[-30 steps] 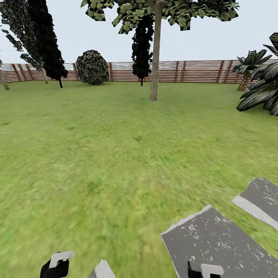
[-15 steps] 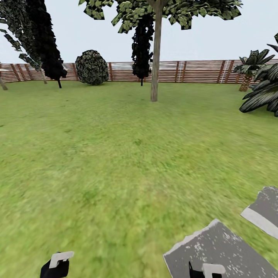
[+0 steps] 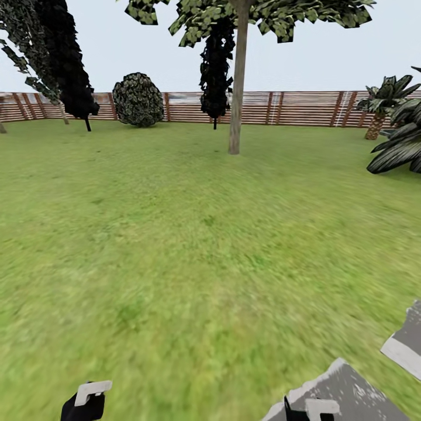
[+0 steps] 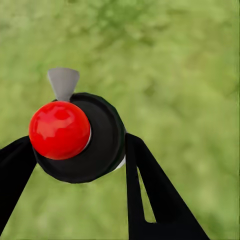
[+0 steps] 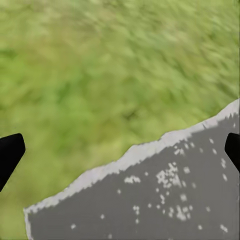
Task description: In the garden, pick up the pesticide atomizer on the floor and spray pesticide onto both trees until each tree trunk is fully covered.
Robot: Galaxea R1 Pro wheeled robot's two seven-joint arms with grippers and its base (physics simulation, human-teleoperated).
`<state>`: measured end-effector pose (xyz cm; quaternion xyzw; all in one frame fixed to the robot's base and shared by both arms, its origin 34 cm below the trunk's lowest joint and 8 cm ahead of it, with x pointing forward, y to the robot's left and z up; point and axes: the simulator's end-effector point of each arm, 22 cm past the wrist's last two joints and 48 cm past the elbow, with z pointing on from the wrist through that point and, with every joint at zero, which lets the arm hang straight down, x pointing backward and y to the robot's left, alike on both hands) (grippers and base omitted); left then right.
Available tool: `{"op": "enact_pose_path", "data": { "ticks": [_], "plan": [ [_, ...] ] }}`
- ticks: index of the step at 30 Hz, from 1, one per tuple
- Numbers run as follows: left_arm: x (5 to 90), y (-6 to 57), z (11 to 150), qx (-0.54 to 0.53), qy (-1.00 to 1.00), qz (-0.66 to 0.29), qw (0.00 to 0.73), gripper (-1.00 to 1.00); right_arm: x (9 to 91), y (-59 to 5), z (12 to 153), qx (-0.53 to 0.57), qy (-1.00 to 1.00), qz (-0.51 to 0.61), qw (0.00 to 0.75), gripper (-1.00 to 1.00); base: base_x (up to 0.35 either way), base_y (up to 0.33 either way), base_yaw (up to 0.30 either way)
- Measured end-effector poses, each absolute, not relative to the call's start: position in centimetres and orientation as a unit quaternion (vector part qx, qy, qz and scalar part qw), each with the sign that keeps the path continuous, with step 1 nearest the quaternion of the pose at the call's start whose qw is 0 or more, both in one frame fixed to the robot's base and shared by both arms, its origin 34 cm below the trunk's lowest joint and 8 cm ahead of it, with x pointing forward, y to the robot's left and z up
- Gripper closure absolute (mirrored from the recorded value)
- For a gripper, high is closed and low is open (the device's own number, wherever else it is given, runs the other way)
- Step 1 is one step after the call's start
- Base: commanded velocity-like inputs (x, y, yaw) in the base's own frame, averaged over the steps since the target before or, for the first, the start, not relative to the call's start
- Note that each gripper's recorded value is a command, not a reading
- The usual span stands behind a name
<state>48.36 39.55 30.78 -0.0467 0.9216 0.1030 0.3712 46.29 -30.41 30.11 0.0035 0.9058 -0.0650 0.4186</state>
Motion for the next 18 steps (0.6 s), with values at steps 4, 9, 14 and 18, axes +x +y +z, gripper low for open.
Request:
{"op": "enact_pose_path", "data": {
  "ticks": [4, 9, 14, 18],
  "plan": [
    [48.36, 39.55, 30.78, -0.047, 0.922, 0.103, 0.371, 1.00, 46.29, -30.17, 30.09, 0.001, 0.906, -0.063, 0.418, -1.00, 0.339, 0.000, 0.000],
    [48.36, 39.54, 30.78, -0.047, 0.922, 0.103, 0.371, 1.00, 46.30, -30.17, 30.10, 0.002, 0.906, -0.063, 0.419, -1.00, 0.339, 0.000, 0.000],
    [48.36, 39.55, 30.78, -0.047, 0.922, 0.103, 0.371, 1.00, 46.27, -30.26, 30.08, 0.002, 0.906, -0.063, 0.418, -1.00, 0.339, 0.000, -0.068],
    [48.36, 39.55, 30.78, -0.047, 0.922, 0.103, 0.371, 1.00, 46.26, -30.28, 30.07, 0.002, 0.906, -0.064, 0.418, -1.00, 0.339, 0.000, -0.241]
  ]
}}
